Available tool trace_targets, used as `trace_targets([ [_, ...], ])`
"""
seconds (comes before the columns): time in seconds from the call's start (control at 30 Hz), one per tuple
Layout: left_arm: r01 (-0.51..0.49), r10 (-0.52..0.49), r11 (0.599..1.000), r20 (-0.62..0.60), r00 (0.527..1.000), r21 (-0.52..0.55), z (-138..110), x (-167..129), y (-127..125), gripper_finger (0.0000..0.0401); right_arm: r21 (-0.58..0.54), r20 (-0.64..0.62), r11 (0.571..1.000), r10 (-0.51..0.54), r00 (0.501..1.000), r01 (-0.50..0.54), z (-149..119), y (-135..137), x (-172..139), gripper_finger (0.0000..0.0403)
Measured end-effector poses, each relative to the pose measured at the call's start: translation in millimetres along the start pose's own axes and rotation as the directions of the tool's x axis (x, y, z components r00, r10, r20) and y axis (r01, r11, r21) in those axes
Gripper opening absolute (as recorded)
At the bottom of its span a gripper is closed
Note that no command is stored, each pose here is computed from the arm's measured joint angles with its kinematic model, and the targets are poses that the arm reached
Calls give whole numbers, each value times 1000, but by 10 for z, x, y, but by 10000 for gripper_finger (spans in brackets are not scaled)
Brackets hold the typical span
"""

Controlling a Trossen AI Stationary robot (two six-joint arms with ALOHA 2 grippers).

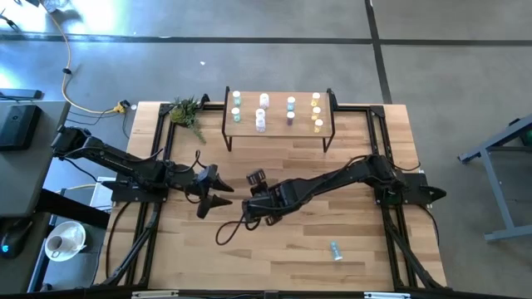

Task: Pick and place medicine bottles onto shelf by color
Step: Put the green pill bottle on the shelf aligned with the other green pill bottle

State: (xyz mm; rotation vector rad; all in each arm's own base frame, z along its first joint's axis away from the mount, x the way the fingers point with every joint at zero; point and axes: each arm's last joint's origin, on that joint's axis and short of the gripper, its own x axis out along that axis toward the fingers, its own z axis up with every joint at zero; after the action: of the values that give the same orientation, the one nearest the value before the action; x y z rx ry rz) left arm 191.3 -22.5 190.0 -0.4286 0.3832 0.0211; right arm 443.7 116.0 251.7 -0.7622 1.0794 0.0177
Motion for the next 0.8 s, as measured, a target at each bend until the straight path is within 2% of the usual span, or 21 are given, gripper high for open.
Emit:
trace_targets([
  [0.2, 2, -2, 1000, 6, 1000, -1, 7, 0, -1, 234, -181, -37, 977, -119, 992, 110, 14, 34, -42, 79],
  [0.27, 5, -5, 1000, 12, 1000, -1, 12, 0, -4, 234, -276, -51, 949, -176, 983, 155, 27, 63, -71, 79],
  [0.33, 4, -4, 1000, 15, 1000, -2, 25, 1, -4, 234, -386, -61, 902, -234, 970, 193, 47, 111, -112, 79],
  [0.5, 5, -4, 1000, 35, 999, -14, 109, 2, 17, 234, -655, -56, 721, -343, 938, 224, 113, 283, -244, 79],
  [0.63, -14, 16, 1000, 48, 999, -26, 146, 2, 70, 234, -794, -43, 563, -429, 902, 229, 165, 408, -348, 79],
  [0.8, 15, -14, 999, 35, 999, -37, 168, 1, 117, 234, -929, -34, 336, -492, 870, 154, 197, 524, -440, 79],
])
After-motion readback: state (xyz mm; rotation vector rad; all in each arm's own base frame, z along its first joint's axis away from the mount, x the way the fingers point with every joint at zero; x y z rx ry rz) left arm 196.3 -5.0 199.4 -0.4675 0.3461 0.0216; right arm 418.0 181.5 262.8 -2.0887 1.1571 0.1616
